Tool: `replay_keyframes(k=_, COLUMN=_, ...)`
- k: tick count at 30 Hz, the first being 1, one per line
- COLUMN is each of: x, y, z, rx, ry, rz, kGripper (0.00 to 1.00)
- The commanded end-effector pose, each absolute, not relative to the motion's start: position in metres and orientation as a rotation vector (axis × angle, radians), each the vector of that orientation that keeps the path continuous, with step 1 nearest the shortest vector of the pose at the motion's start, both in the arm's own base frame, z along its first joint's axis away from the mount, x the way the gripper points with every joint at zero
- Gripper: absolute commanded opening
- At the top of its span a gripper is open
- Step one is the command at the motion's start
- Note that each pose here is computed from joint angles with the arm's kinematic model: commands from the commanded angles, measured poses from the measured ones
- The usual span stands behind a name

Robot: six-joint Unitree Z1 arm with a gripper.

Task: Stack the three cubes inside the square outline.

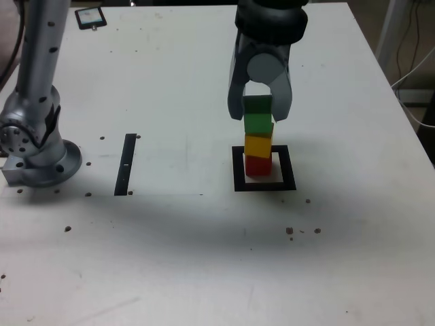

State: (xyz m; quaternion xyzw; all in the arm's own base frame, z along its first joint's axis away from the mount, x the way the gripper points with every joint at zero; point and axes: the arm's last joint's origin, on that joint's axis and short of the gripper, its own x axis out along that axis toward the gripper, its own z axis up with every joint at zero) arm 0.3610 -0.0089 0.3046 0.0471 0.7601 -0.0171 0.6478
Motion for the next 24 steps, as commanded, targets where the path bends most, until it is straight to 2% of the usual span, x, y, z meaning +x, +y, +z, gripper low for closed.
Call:
replay_keyframes(k=1, x=0.3629, y=-0.0083, z=0.3028, rx=0.109, ry=1.730, rz=-0.039, kGripper=0.13)
replay_keyframes(k=11, x=0.3641, y=-0.0086, z=0.3027, rx=0.107, ry=1.733, rz=-0.044, kGripper=0.20)
replay_keyframes(k=13, x=0.3633, y=-0.0087, z=0.3034, rx=0.105, ry=1.734, rz=-0.048, kGripper=0.25)
replay_keyframes(k=15, x=0.3628, y=-0.0090, z=0.3039, rx=0.102, ry=1.735, rz=-0.054, kGripper=0.35)
replay_keyframes(k=20, x=0.3610, y=-0.0118, z=0.3064, rx=0.105, ry=1.730, rz=-0.079, kGripper=0.83)
replay_keyframes(k=22, x=0.3596, y=-0.0129, z=0.3078, rx=0.106, ry=1.730, rz=-0.085, kGripper=0.92)
replay_keyframes(k=24, x=0.3577, y=-0.0138, z=0.3093, rx=0.104, ry=1.730, rz=-0.088, kGripper=0.96)
